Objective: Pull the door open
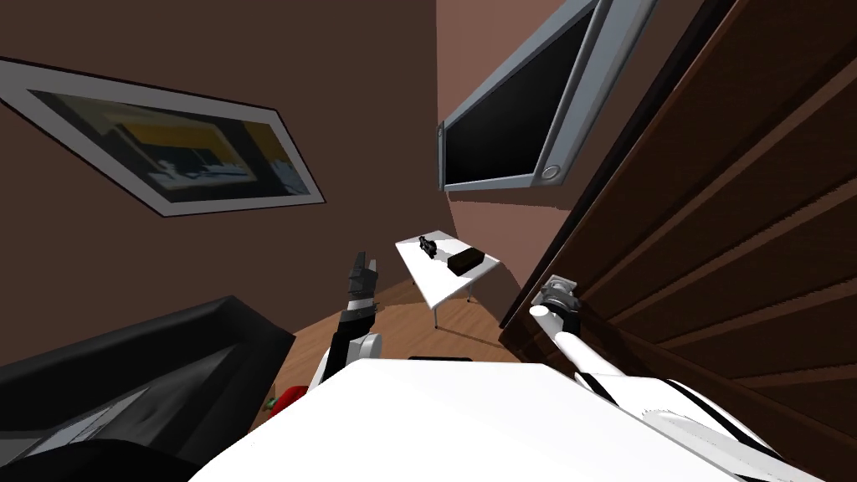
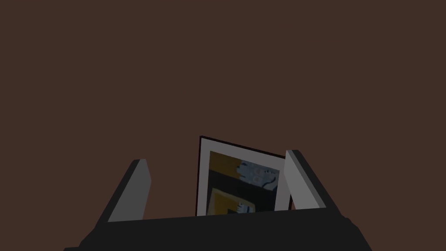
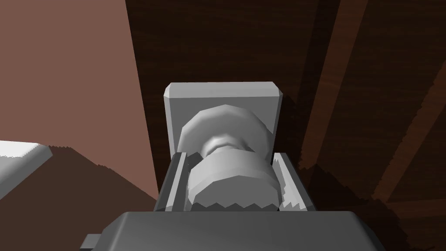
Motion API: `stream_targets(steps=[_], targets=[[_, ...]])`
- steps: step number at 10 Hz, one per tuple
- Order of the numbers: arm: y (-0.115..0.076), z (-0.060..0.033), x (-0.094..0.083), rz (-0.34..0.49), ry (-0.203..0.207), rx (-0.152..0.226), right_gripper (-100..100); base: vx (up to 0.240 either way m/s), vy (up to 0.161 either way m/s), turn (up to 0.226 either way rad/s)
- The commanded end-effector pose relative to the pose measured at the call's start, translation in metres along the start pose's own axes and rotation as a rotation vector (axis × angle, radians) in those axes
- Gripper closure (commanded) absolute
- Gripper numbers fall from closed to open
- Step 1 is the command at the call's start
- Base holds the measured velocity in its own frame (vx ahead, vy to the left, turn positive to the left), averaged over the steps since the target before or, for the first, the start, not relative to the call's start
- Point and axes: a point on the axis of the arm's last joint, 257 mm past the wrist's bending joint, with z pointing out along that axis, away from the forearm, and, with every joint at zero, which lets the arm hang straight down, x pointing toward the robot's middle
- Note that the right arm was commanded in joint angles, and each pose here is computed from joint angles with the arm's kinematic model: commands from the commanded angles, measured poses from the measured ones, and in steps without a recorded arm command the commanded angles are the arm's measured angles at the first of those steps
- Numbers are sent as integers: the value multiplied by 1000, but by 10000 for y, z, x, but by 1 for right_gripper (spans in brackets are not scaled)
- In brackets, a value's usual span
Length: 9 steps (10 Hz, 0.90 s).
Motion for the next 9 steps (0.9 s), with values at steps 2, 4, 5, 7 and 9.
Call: stream_targets(steps=[2,4,5,7,9], targets=[[-167,-23,37,8,2,36,100,-107,30,11],[-303,-43,41,10,1,66,100,-144,-21,23],[-508,-85,36,10,-4,111,100,-95,-56,22],[-539,-112,22,9,-10,124,100,-99,-23,40],[-681,-155,24,9,-10,156,100,-227,3,57]])
